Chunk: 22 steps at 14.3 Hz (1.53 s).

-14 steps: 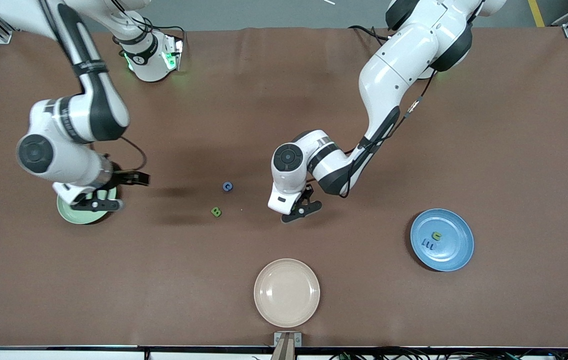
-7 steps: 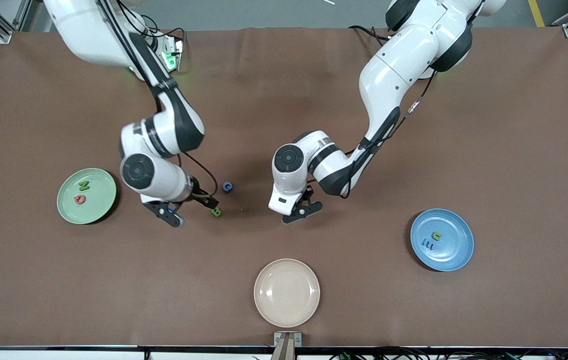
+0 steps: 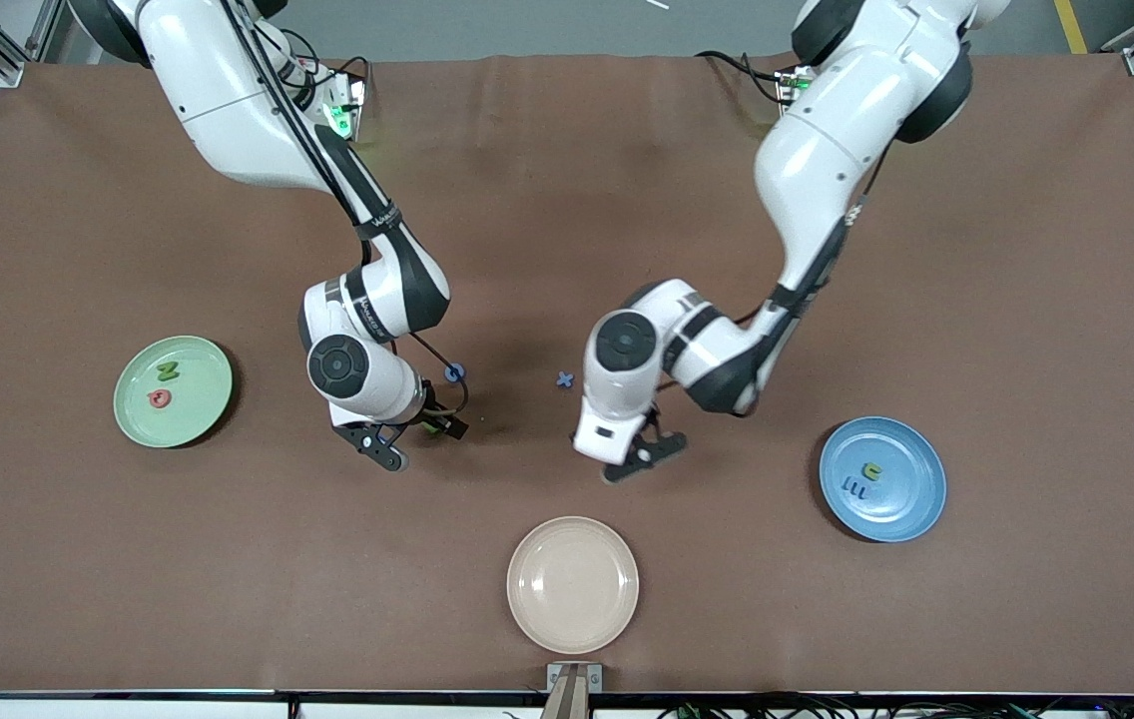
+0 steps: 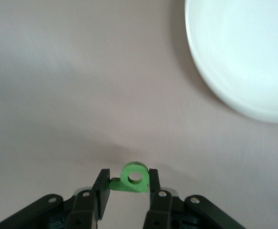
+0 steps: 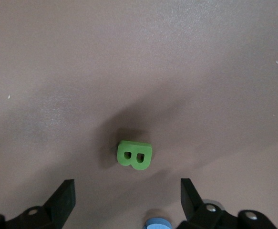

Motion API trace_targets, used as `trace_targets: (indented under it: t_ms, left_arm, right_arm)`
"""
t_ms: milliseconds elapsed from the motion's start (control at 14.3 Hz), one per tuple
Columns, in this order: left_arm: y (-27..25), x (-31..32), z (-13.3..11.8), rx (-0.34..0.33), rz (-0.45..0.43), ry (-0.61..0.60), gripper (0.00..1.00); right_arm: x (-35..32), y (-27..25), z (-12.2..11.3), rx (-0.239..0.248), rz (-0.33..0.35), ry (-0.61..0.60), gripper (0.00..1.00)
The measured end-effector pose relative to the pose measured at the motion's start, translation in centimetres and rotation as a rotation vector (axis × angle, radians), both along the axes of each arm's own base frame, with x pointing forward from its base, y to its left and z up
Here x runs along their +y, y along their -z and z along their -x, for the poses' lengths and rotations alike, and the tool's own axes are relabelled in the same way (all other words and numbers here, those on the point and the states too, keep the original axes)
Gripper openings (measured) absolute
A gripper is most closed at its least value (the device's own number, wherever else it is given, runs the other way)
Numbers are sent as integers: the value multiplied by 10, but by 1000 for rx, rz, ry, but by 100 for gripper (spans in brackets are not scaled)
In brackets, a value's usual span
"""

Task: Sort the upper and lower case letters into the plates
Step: 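Place the a on the blue plate while the right gripper grasps the B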

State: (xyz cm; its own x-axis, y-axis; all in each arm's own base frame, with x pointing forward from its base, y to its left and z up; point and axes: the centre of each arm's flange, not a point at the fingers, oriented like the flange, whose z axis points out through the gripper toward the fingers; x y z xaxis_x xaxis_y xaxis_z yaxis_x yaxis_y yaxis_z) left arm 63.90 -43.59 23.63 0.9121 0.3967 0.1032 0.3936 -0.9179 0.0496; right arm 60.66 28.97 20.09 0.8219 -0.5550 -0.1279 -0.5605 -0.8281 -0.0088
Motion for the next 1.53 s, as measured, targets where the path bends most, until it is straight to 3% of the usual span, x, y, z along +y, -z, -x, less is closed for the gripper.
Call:
trace_targets:
  t_ms: [279,698,907,1186,1326,1465,1535]
  left_arm:
    - [-33,103,-44,78,-111,116,37]
    - [-17,285,-83,176,-158,286,37]
    - [-5,356,-88,199,-146,310,37]
    - [36,401,-75,191,-113,276,37]
    - [46,410,-69,193,-104,270,52]
    - [37,401,-68,184,-99,283,72]
    - [28,390,-66,174,-95,297,81]
  right_arm:
    - [-6,0,-3,-22,56,-5,82]
    - [-2,12,-1,-33,68,-6,76]
    - [1,19,1,-31,70,-9,74]
    - [2,24,2,-30,72,-9,69]
    - [2,24,2,-35,71,-9,64]
    - [2,22,0,-43,71,-10,51]
    - [1,22,-1,-46,76,-14,51]
